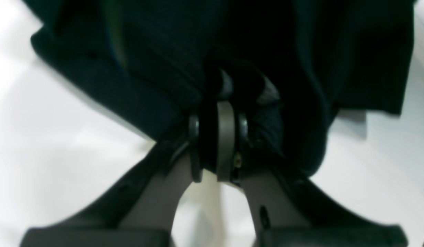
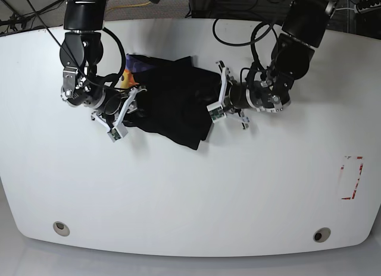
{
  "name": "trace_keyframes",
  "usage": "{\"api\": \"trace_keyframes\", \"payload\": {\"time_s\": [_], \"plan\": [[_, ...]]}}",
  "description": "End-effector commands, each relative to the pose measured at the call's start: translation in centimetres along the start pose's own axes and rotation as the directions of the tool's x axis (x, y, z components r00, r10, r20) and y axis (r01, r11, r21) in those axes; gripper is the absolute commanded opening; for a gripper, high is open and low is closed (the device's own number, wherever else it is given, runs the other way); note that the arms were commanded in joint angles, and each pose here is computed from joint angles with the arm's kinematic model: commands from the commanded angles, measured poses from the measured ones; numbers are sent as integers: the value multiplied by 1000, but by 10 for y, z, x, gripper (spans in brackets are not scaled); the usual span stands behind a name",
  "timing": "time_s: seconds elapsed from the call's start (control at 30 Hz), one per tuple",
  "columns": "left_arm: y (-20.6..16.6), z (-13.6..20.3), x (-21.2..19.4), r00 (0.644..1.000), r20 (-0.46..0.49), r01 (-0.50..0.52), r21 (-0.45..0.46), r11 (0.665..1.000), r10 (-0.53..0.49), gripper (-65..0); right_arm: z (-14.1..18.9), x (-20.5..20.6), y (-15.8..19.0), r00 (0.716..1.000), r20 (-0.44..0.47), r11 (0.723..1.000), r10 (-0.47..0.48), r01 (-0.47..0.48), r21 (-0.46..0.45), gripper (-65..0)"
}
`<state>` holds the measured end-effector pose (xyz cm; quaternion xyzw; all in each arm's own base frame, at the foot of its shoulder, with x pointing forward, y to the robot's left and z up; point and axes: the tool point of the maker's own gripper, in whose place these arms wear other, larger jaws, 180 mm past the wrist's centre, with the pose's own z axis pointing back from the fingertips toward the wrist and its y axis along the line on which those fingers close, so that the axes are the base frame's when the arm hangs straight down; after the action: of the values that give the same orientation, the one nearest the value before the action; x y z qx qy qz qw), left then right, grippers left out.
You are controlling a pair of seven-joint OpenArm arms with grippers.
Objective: Fold the T-shirt properly
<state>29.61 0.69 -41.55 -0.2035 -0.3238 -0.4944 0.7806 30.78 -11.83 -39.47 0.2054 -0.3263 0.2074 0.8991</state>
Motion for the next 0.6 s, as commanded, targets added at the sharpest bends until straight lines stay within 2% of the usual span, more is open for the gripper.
{"api": "trace_keyframes", "payload": {"time_s": [0.0,0.17,0.33,0.4,0.57], "plan": [[39,16,-54,961,-273,73,109,991,-41,-601,11,26,22,994,94,998,56,-59,22,-428],[89,41,-27,971,-234,97,220,971,-44,-604,30,50,39,978,148,989,144,-145,-1,-426],[125,84,12,993,-109,79,377,923,-40,-603,34,57,38,974,161,987,158,-158,-13,-426],[125,96,30,996,-59,84,414,906,-65,-603,36,61,34,971,161,984,177,-175,-24,-426],[101,109,39,995,-16,100,437,894,-103,-603,35,63,34,970,158,983,183,-181,-28,-426]]}}
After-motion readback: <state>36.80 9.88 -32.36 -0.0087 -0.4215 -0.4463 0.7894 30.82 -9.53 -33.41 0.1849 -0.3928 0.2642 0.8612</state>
